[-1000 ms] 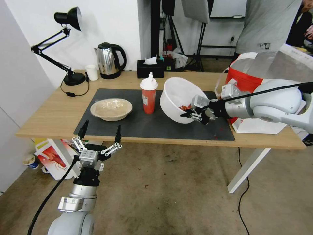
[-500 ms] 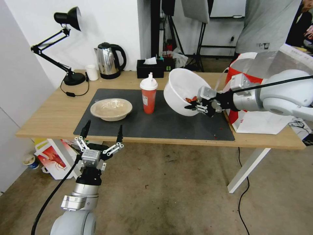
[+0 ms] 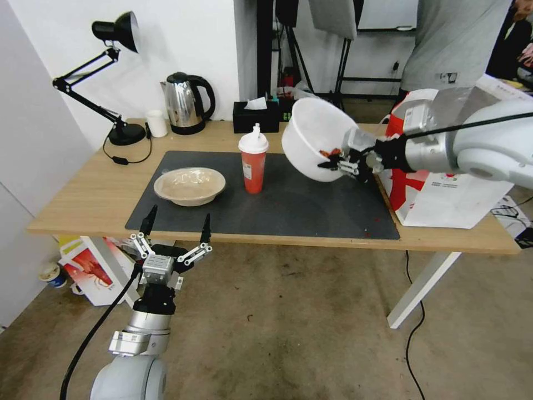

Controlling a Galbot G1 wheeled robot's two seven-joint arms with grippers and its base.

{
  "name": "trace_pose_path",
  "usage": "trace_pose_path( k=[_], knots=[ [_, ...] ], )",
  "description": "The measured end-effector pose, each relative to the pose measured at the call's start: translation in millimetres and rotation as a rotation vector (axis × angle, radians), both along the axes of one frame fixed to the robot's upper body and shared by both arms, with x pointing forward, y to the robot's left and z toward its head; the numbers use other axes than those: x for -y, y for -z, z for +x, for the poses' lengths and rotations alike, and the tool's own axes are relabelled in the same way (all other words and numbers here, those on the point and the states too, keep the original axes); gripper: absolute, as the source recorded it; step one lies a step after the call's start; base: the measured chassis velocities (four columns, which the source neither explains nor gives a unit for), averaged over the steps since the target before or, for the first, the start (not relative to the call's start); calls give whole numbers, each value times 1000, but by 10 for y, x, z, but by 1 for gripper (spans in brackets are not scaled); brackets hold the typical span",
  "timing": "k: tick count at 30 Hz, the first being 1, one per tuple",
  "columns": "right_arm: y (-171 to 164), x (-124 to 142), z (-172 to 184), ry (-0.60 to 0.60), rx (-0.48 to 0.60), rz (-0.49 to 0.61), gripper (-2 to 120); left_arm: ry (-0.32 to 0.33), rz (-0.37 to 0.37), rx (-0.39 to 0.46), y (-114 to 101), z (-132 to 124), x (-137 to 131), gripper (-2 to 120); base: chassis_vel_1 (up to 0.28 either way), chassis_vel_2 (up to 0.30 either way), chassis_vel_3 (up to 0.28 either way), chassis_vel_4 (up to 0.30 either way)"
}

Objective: Pick up the trash from the table and place it into the takeout bag.

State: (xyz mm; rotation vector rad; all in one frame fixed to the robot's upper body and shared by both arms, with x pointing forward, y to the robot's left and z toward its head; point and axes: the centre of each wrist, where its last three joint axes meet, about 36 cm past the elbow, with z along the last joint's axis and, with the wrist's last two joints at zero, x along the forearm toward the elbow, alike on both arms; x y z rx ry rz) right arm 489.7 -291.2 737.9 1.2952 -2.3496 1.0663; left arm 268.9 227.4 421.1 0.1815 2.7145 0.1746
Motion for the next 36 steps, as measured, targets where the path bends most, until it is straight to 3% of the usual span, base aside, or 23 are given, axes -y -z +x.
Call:
trace_pose_path(
  k=[19,36],
  knots=[
    [-388,386,81,95,110,99,0,3,-7,12,28,20,3,100,0,0,0,0],
    [-665,769,267,189,178,105,0,1,-6,22,39,5,-8,100,0,0,0,0]
  ],
)
